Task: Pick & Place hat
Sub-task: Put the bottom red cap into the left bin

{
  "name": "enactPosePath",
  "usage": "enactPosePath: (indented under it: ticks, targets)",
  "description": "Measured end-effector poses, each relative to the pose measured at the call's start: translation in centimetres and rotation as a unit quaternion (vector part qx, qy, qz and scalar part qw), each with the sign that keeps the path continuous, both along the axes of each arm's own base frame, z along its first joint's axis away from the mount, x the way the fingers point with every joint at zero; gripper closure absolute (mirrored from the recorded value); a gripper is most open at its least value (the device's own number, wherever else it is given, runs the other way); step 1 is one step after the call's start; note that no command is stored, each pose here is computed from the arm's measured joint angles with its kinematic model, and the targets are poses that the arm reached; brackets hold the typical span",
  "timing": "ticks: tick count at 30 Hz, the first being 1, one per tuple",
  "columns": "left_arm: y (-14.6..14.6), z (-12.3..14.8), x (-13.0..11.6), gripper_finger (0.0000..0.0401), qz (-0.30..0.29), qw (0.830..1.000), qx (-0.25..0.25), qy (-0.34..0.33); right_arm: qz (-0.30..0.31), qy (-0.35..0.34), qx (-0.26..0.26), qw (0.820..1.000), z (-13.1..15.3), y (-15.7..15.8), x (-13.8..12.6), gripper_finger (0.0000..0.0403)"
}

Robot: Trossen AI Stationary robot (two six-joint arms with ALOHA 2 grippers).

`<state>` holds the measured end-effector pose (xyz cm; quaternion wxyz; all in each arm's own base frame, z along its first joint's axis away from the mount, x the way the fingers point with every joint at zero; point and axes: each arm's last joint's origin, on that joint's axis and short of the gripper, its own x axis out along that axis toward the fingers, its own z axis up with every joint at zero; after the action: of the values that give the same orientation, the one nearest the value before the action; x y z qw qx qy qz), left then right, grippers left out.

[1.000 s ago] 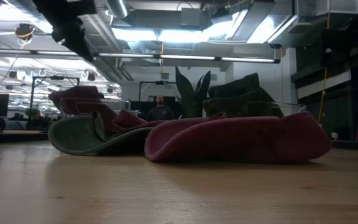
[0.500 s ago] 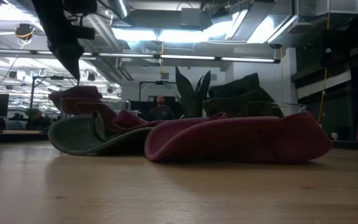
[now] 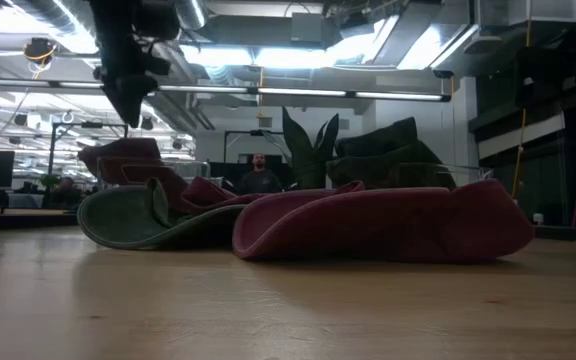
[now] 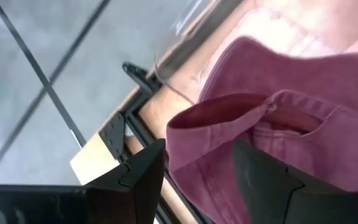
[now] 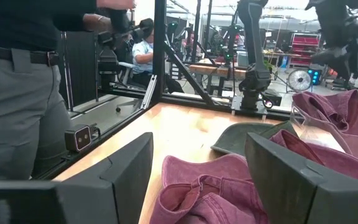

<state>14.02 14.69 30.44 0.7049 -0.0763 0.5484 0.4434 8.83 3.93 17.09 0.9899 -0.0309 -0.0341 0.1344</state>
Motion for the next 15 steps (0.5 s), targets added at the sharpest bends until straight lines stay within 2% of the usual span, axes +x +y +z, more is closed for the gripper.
enactPosePath:
  ticks: [4,9,15]
  targets:
    - [1.1,-0.8,-0.4,0.0219,0.019,0.999,-0.032,0.013,0.0,0.0,0.0,1.0,0.0,0.0,0.0,0.015]
    - [2.1,-1.6,-0.9,0.0219,0.014,0.997,-0.066,0.036,0.0,0.0,0.0,1.0,0.0,0.0,0.0,0.015]
    - [3.1,-2.2,-1.6,0.0219,0.021,0.994,-0.082,0.063,0.0,0.0,0.0,1.0,0.0,0.0,0.0,0.015]
